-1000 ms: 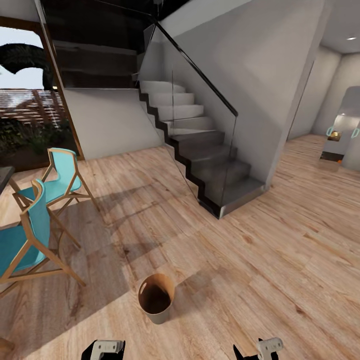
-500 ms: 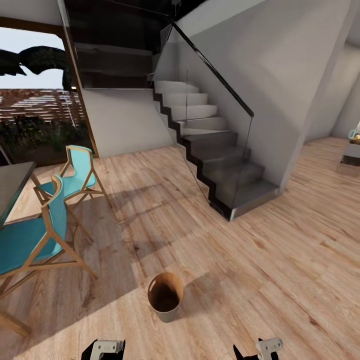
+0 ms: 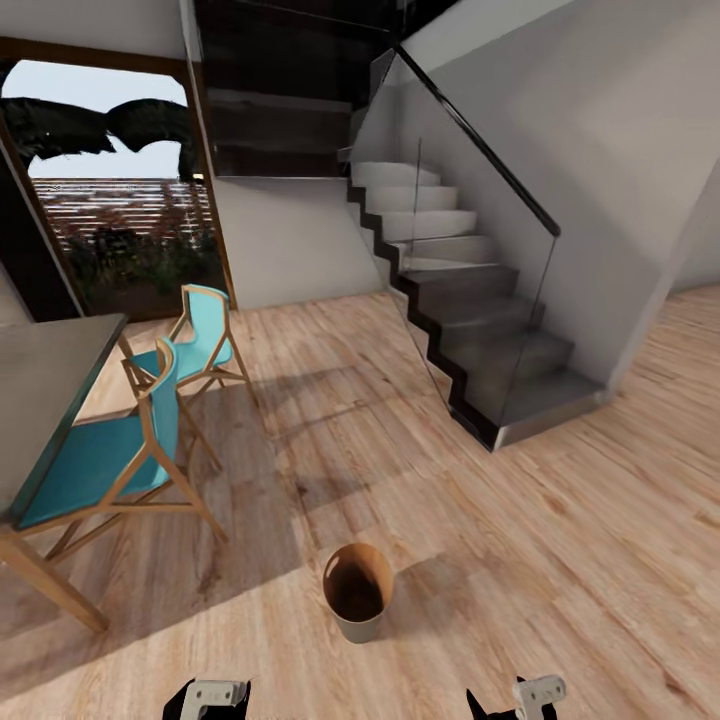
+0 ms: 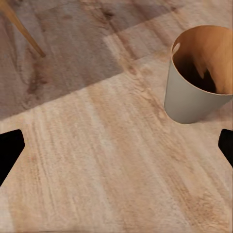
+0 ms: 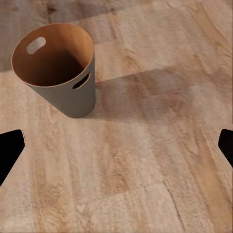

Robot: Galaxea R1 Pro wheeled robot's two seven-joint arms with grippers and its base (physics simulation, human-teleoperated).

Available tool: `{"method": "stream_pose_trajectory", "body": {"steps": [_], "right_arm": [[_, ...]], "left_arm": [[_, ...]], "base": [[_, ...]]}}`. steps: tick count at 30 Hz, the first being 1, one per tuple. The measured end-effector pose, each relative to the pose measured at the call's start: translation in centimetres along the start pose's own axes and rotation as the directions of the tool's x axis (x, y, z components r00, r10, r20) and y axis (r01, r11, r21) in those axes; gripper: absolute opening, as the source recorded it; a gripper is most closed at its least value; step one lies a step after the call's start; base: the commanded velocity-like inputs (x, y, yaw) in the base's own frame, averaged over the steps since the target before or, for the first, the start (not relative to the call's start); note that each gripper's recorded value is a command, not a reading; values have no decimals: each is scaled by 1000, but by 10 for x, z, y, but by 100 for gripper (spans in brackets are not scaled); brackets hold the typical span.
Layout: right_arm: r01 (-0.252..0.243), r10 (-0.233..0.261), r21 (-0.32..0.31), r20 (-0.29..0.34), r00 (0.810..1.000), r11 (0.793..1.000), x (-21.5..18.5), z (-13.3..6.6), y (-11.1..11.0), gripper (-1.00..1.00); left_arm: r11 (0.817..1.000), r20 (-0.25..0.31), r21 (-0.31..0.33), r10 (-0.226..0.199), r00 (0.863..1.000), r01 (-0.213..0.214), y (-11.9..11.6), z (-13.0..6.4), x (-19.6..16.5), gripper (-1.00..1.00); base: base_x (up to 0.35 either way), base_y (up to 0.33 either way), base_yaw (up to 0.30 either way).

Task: Put the three can of soda from the living room inside the tash can in the kitchen.

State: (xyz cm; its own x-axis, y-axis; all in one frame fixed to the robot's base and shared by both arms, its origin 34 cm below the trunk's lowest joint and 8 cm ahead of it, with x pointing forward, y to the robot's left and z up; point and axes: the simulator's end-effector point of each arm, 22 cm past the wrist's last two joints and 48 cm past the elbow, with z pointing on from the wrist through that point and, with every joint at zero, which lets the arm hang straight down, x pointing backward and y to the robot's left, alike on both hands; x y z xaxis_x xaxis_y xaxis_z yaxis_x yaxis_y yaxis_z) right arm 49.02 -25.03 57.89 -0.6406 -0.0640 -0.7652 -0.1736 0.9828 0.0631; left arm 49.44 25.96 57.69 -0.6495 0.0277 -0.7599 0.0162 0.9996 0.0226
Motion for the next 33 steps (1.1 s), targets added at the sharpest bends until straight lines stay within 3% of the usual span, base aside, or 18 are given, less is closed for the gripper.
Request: {"method": "stream_pose_trajectory", "body": {"steps": [20,33], "right_arm": [[-1,1,-1,-7,1000,1000,3,0,1,100],[-1,1,-1,-7,1000,1000,4,0,1,100]], "left_arm": [[1000,-1,0,2,1000,-2,0,0,1,100],[1000,5,-5,1,1000,0,2,0,-2,100]], "base": [[0,-5,242],[0,-257,239]]}}
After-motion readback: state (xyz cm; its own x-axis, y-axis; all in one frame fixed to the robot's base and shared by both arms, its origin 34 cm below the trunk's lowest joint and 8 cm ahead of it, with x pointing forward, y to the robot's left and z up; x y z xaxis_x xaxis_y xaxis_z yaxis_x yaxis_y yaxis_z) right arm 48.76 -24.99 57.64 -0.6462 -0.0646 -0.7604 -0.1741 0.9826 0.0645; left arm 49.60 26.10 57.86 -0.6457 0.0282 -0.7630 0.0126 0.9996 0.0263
